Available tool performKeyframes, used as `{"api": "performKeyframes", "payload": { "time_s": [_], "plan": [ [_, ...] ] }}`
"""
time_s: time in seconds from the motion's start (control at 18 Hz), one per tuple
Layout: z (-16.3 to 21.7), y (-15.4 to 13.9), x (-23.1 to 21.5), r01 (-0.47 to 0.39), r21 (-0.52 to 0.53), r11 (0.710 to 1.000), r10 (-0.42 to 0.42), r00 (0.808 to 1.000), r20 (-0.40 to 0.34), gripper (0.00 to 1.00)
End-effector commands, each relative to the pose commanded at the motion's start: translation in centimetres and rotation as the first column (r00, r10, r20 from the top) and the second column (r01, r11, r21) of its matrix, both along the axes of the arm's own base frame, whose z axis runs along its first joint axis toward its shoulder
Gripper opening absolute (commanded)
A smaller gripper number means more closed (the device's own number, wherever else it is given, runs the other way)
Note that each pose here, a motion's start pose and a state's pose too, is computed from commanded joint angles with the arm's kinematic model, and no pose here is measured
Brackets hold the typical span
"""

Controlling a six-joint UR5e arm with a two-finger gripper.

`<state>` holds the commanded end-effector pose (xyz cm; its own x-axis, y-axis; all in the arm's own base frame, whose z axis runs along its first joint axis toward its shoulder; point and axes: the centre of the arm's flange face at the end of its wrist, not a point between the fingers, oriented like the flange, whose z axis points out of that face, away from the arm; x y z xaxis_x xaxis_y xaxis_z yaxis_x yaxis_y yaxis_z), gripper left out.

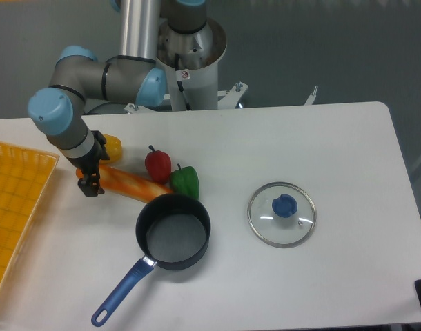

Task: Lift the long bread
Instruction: 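Align the open gripper over the bread and descend onto it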

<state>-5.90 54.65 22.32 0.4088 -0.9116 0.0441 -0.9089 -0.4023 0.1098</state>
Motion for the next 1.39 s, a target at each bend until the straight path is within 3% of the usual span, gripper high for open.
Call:
{"api": "performKeyframes", "payload": {
  "time_s": [1.39],
  "plan": [
    [-1.6,-0.9,0.1,-0.011,-0.031,0.999,0.01,0.999,-0.044,1.0]
  ]
}}
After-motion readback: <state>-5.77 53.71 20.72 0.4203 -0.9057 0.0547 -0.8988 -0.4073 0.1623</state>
